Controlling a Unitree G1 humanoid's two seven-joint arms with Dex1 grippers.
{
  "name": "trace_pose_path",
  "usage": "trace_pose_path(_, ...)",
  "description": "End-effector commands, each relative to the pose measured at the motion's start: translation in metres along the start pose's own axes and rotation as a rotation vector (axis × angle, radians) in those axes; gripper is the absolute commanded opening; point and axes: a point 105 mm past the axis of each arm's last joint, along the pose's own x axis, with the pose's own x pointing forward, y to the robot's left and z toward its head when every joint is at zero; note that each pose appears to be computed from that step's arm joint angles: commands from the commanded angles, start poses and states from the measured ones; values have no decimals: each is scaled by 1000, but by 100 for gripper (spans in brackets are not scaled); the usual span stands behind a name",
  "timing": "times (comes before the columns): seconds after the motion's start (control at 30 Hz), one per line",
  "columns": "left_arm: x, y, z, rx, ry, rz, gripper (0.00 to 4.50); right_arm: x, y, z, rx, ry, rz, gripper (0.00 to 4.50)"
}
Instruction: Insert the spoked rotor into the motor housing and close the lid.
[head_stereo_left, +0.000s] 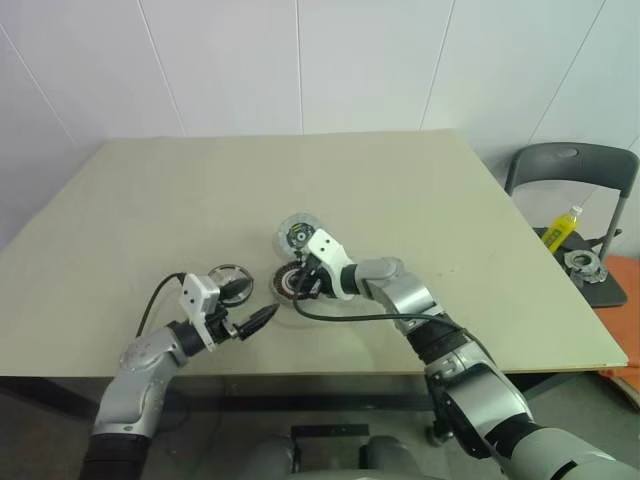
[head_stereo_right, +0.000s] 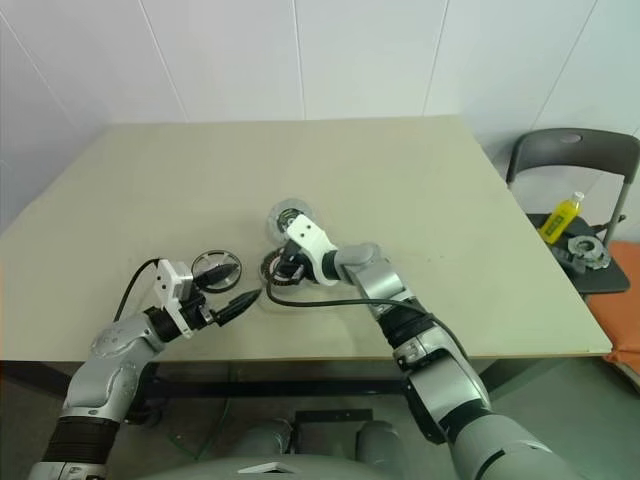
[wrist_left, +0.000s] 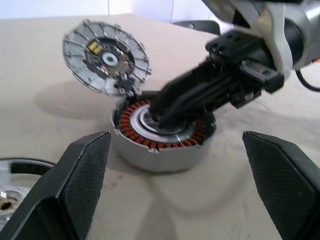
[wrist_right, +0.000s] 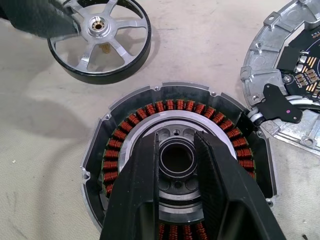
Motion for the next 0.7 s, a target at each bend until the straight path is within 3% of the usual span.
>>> trace_pose_path(0.03,1,-1,8,39,-23,-8,450,2,2,7,18,-32,-5,67)
trace_pose_path(0.7,0,1,5,43,-14,-15,450,-2,-7,-6,46,1,-35,67)
